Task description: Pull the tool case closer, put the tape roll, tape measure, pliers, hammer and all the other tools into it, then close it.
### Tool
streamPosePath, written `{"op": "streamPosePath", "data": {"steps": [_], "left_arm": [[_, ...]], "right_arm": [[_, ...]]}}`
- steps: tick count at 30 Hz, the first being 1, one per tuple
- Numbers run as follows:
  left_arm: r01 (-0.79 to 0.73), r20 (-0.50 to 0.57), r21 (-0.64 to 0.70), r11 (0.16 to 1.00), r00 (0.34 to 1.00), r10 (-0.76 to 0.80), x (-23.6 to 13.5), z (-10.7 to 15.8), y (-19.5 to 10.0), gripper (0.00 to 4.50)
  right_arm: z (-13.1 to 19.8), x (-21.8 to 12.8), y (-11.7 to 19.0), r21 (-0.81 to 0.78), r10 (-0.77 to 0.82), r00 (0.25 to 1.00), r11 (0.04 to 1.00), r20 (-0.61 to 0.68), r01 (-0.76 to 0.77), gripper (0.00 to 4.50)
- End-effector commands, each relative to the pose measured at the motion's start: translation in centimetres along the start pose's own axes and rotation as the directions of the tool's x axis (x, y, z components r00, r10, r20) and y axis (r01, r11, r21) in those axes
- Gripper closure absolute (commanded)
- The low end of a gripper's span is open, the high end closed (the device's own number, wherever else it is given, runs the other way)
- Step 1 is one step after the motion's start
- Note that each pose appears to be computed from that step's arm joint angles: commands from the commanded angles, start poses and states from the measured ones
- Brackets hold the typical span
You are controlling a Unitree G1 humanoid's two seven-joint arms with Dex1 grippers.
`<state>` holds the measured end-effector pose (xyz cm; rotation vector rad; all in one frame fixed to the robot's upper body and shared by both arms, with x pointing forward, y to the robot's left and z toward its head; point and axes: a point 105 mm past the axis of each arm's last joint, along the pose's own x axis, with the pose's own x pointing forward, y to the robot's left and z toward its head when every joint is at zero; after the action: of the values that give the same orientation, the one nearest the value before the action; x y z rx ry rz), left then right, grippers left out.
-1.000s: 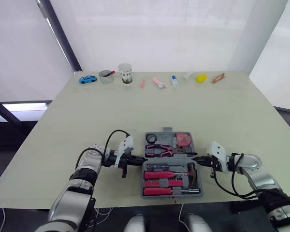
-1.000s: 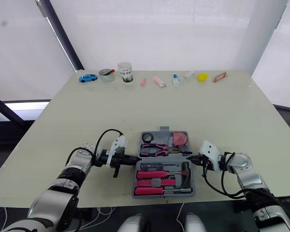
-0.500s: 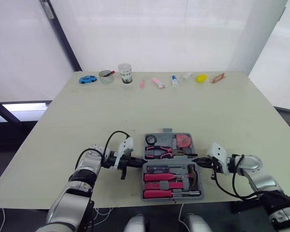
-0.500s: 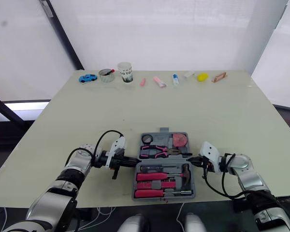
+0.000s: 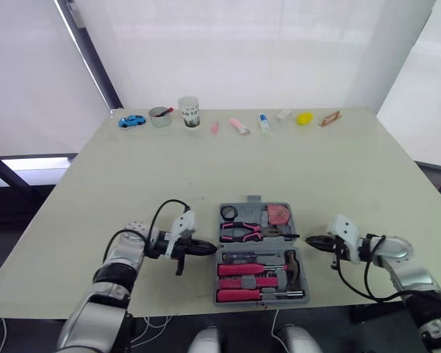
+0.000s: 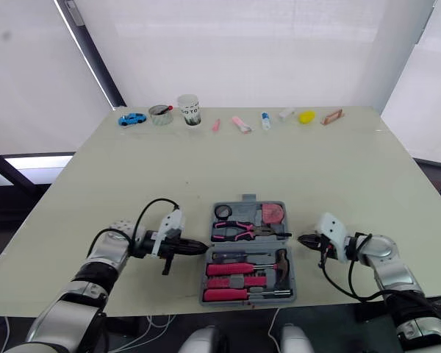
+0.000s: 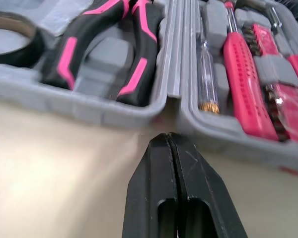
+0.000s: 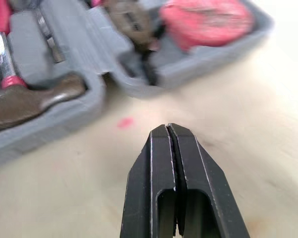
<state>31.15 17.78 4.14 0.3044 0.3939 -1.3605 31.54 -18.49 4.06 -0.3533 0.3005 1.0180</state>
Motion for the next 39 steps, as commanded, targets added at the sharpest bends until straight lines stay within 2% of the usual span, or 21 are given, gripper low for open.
{"op": "streamPosePath", "data": {"steps": [1,4,8,10,11,12,15,19,23,25,29,33,39], "left_arm": [[0.014,0.109,0.106,0.994,0.994,-0.026,-1.4,3.4,-0.6,4.45],[0.069,0.144,0.109,0.992,0.986,-0.085,-1.0,4.6,-2.1,4.50],[0.153,0.153,0.097,0.983,0.974,-0.167,0.8,5.1,-4.4,4.50],[0.191,0.149,0.081,0.978,0.968,-0.201,1.8,5.1,-5.4,4.50],[0.206,0.149,0.070,0.976,0.965,-0.215,2.2,5.0,-5.9,4.50],[0.220,0.143,0.060,0.974,0.964,-0.226,2.7,4.8,-6.4,4.50],[0.253,0.123,0.004,0.967,0.960,-0.252,4.2,4.1,-7.7,4.50],[0.235,0.069,-0.026,0.972,0.970,-0.233,5.1,3.1,-8.2,4.50],[0.243,-0.080,-0.012,0.970,0.967,-0.243,5.6,0.6,-8.5,4.50],[0.242,-0.102,-0.013,0.970,0.965,-0.242,5.9,0.1,-8.4,4.50],[0.236,-0.147,0.004,0.972,0.961,-0.233,6.3,-0.8,-8.0,4.50],[0.242,-0.140,-0.001,0.970,0.961,-0.240,6.4,-1.1,-8.2,4.50],[0.274,-0.108,-0.014,0.962,0.956,-0.273,6.1,-0.9,-8.8,4.50]], "right_arm": [[2.5,-1.1,-2.5,0.131,-0.037,0.992,0.991,0.117,0.021,4.49],[3.2,-0.8,-3.3,0.242,-0.030,0.989,0.970,0.145,-0.006,3.73],[3.2,0.6,-3.7,0.393,0.003,0.989,0.917,0.146,-0.061,2.13],[3.0,1.4,-4.5,0.479,-0.030,0.990,0.877,0.136,-0.039,1.20],[2.9,1.8,-4.9,0.511,-0.045,0.991,0.859,0.129,-0.027,0.58],[2.8,2.1,-5.2,0.546,-0.062,0.990,0.838,0.123,-0.015,0.18],[3.1,3.0,-5.6,0.638,-0.060,0.991,0.769,0.121,-0.032,0.07],[3.3,4.1,-4.9,0.657,0.030,0.997,0.751,0.074,-0.071,0.07],[3.3,5.6,-3.8,0.668,0.105,0.994,0.739,0.022,-0.093,0.07],[3.5,6.2,-3.1,0.675,0.145,0.989,0.728,0.024,-0.123,0.07],[4.3,7.6,-2.3,0.680,0.175,0.983,0.715,0.052,-0.163,0.07],[5.9,8.6,-1.6,0.686,0.210,0.967,0.684,0.143,-0.249,0.07],[7.5,8.3,-1.6,0.671,0.216,0.938,0.657,0.271,-0.345,0.07]]}}
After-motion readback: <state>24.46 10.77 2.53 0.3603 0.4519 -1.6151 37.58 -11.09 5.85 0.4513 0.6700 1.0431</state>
